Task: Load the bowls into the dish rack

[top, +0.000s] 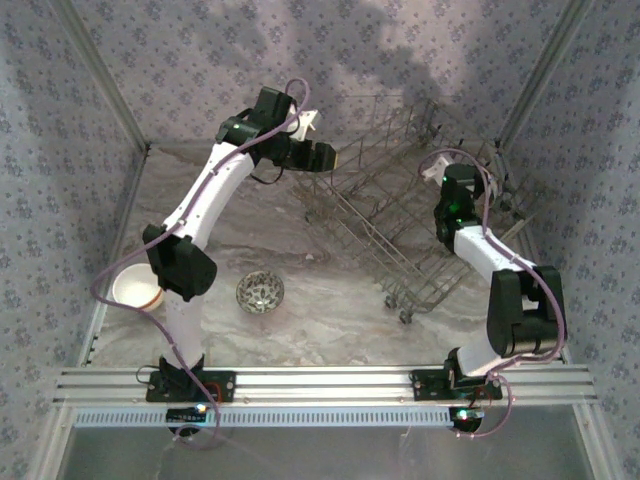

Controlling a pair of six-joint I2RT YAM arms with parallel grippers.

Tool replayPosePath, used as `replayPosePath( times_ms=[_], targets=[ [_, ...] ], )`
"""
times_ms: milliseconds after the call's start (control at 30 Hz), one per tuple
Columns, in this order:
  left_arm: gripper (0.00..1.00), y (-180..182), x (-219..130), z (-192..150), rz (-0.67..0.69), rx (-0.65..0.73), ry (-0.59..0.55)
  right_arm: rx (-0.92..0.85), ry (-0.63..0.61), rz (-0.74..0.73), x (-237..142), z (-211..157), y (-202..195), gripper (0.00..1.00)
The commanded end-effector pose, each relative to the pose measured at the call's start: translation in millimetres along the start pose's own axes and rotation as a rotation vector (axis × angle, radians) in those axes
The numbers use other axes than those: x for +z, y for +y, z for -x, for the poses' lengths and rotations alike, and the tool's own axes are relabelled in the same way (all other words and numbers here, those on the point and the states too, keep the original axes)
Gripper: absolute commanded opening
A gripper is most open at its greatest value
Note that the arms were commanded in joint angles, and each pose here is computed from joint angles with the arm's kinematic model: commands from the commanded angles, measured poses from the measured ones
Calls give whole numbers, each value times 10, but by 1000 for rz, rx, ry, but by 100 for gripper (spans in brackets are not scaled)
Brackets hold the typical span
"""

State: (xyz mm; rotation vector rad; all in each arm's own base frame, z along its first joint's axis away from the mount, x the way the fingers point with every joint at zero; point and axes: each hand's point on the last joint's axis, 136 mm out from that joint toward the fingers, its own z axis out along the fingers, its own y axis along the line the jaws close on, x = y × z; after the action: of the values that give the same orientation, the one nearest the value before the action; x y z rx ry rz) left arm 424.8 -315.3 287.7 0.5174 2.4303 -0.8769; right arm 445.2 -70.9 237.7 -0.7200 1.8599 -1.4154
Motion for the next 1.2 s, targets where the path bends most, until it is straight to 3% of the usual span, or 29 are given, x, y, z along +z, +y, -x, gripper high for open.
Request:
replayPosePath(
  times_ms=[0, 500, 1167],
  targets=[
    [71, 63, 64, -318, 1, -53, 119, 30, -2, -90, 6, 37, -199, 0],
    [71, 202, 167, -443, 25, -81, 168, -16, -15, -122, 27, 74, -142, 0],
    [71, 214, 172, -474, 24, -90, 181, -58, -8, -30, -7, -8, 270, 0]
  ],
)
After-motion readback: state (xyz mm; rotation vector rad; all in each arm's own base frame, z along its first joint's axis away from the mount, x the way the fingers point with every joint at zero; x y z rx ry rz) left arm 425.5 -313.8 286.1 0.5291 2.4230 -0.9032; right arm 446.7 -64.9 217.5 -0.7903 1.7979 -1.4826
